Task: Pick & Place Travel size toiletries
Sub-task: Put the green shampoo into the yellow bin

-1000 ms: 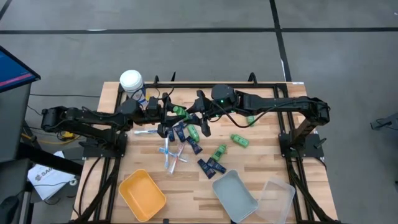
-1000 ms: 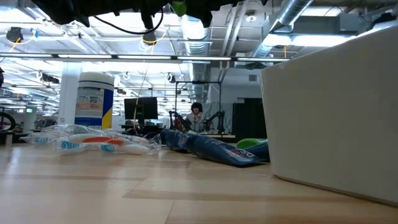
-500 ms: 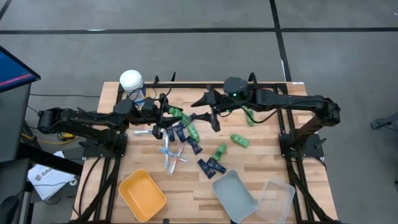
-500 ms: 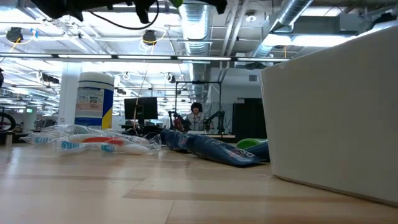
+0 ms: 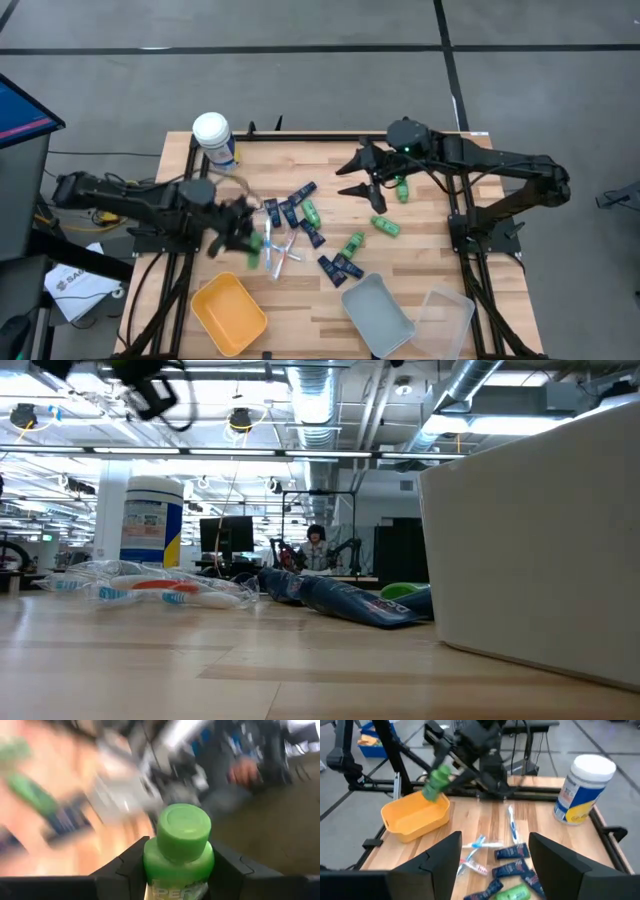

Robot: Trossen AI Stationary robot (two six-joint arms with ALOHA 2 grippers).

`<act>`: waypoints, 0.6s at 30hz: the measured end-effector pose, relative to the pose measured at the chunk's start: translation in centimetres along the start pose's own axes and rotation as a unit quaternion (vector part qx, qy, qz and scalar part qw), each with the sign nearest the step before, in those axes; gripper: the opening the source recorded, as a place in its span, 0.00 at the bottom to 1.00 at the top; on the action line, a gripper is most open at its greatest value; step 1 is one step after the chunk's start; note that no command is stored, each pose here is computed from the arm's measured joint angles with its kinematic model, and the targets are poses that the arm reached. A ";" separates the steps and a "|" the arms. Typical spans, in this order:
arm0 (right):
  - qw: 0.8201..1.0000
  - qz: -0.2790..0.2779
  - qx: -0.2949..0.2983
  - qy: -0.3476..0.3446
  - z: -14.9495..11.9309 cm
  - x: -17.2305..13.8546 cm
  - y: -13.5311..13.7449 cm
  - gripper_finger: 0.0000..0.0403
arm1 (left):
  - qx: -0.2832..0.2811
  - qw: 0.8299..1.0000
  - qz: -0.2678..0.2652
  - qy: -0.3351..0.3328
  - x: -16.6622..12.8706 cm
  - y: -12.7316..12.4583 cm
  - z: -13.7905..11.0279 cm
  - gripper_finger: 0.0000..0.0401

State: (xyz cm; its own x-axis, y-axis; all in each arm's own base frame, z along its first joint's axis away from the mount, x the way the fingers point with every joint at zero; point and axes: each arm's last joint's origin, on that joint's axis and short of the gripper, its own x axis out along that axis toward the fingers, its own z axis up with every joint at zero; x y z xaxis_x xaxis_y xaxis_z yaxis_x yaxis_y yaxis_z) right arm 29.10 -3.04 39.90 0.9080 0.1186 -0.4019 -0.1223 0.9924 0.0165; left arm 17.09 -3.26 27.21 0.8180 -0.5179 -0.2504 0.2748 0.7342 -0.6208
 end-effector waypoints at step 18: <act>1.000 0.001 0.008 0.013 -0.3 0.1 0.0 0.53 | -0.106 0.932 0.083 0.338 7.1 -3.0 -11.5 0.39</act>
State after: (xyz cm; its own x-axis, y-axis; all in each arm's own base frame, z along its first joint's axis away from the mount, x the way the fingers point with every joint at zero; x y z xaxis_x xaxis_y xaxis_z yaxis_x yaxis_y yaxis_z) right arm 29.05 -3.01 39.64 0.8973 0.1204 -0.4247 -0.1184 0.9925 0.0314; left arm 16.27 -14.17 18.72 0.3161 -0.6157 -0.7218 0.0079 0.7625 -0.6469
